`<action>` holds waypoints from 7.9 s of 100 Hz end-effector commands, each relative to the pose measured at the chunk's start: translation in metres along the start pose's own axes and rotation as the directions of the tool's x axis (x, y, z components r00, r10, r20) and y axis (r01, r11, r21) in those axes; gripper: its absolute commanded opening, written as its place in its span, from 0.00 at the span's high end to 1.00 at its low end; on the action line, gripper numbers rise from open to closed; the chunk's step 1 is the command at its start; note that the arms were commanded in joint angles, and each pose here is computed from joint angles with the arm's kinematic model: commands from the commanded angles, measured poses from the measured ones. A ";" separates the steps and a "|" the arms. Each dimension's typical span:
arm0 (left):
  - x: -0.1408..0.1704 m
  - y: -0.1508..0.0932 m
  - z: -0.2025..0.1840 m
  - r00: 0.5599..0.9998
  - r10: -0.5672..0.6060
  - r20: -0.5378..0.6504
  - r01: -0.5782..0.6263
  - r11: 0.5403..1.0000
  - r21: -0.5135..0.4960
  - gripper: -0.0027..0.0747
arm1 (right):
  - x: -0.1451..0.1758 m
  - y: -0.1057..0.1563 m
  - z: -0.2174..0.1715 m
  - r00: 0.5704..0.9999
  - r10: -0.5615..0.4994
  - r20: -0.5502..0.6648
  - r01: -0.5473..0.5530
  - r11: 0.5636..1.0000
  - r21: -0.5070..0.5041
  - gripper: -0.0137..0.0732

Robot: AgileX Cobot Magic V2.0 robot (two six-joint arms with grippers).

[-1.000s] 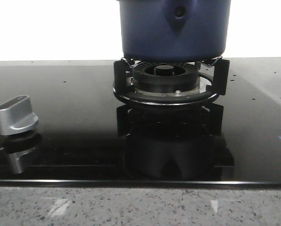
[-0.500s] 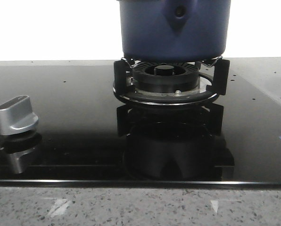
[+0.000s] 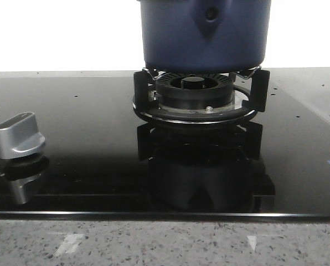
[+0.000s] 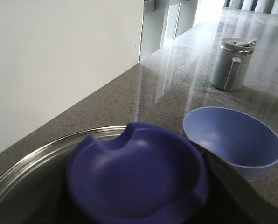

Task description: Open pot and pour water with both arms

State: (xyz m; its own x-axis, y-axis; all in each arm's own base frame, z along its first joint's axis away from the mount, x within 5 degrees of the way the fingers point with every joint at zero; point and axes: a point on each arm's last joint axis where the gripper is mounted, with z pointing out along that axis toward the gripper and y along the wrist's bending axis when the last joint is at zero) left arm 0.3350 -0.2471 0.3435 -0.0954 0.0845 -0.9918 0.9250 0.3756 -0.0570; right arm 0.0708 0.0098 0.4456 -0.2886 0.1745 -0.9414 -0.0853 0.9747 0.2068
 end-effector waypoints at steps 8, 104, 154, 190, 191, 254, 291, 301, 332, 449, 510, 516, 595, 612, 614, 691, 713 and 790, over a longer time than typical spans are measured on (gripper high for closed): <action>-0.038 -0.017 -0.012 0.992 0.017 0.123 -0.025 0.998 0.057 0.46 | -0.012 0.002 -0.003 0.996 -0.017 0.093 0.019 1.000 -0.018 0.92; -0.036 -0.009 -0.012 0.995 0.027 0.096 -0.024 0.999 -0.028 0.46 | -0.011 0.003 -0.003 0.996 -0.010 0.090 0.013 1.000 -0.025 0.92; -0.035 -0.010 -0.011 0.995 0.034 0.091 -0.033 0.999 -0.013 0.46 | -0.011 0.003 -0.003 0.996 -0.007 0.086 0.010 1.000 -0.028 0.92; -0.036 -0.010 -0.011 0.995 0.025 0.098 -0.024 1.000 -0.012 0.34 | -0.011 0.003 -0.003 0.996 -0.006 0.086 0.008 1.000 -0.029 0.92; -0.036 -0.010 -0.011 0.995 0.025 0.098 -0.024 1.000 -0.012 0.34 | -0.011 0.003 -0.003 0.996 -0.006 0.086 0.008 1.000 -0.029 0.92; -0.073 -0.020 -0.027 0.976 0.046 0.212 -0.043 0.999 -0.018 0.34 | -0.012 0.003 -0.003 0.995 -0.010 0.096 0.012 1.000 -0.027 0.92; -0.114 -0.040 -0.083 0.953 0.157 0.258 -0.101 0.971 -0.217 0.61 | 0.000 -0.014 -0.030 0.970 -0.156 0.186 0.135 0.983 0.124 0.92; -0.117 -0.050 -0.110 0.951 0.188 0.245 -0.099 0.938 -0.332 0.62 | 0.015 -0.020 -0.041 0.961 -0.178 0.211 0.149 0.978 0.146 0.92; -0.074 -0.091 -0.204 0.965 0.159 0.208 0.007 0.780 -0.626 0.91 | 0.069 -0.032 -0.055 0.941 -0.187 0.282 0.154 0.979 0.134 0.93; 0.073 -0.158 -0.325 0.950 0.143 0.276 0.162 0.531 -0.832 0.99 | 0.134 -0.037 -0.007 0.914 -0.211 0.347 0.203 0.977 0.061 0.93; 0.074 -0.158 -0.325 0.951 0.143 0.276 0.162 0.531 -0.832 0.99 | 0.134 -0.037 -0.007 0.914 -0.211 0.347 0.203 0.977 0.061 0.93; 0.074 -0.158 -0.325 0.951 0.143 0.276 0.162 0.530 -0.832 0.99 | 0.134 -0.037 -0.007 0.914 -0.211 0.347 0.203 0.977 0.061 0.93; 0.184 -0.154 -0.305 0.987 -0.081 0.136 0.158 0.486 -0.860 0.99 | 0.134 -0.037 -0.007 0.914 -0.211 0.347 0.203 0.977 0.061 0.93; 0.202 -0.157 -0.309 0.987 -0.079 0.141 0.161 0.441 -0.883 0.99 | 0.134 -0.037 -0.007 0.914 -0.211 0.347 0.203 0.977 0.061 0.93; 0.203 -0.157 -0.309 0.987 -0.089 0.137 0.162 0.433 -0.887 0.99 | 0.134 -0.037 -0.007 0.914 -0.211 0.347 0.203 0.977 0.061 0.93; 0.212 -0.158 -0.313 0.982 -0.154 0.111 0.161 0.370 -0.915 0.99 | 0.134 -0.037 -0.007 0.914 -0.211 0.347 0.203 0.977 0.061 0.93; 0.212 -0.158 -0.313 0.982 -0.154 0.111 0.161 0.370 -0.915 0.99 | 0.134 -0.037 -0.007 0.914 -0.211 0.347 0.203 0.977 0.061 0.93; 0.212 -0.158 -0.313 0.982 -0.154 0.111 0.161 0.370 -0.915 0.99 | 0.170 -0.048 0.016 0.963 -0.218 0.158 0.201 0.972 0.120 0.93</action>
State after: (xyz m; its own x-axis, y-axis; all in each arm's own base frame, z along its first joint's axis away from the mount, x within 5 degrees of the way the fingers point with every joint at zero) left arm 0.0536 0.0003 0.1836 -0.2336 -0.0748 -0.9694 -0.0112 0.9972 -0.0742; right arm 0.0357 -0.0052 0.2781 -0.1011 0.0026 -0.9949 -0.0479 0.9988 0.0074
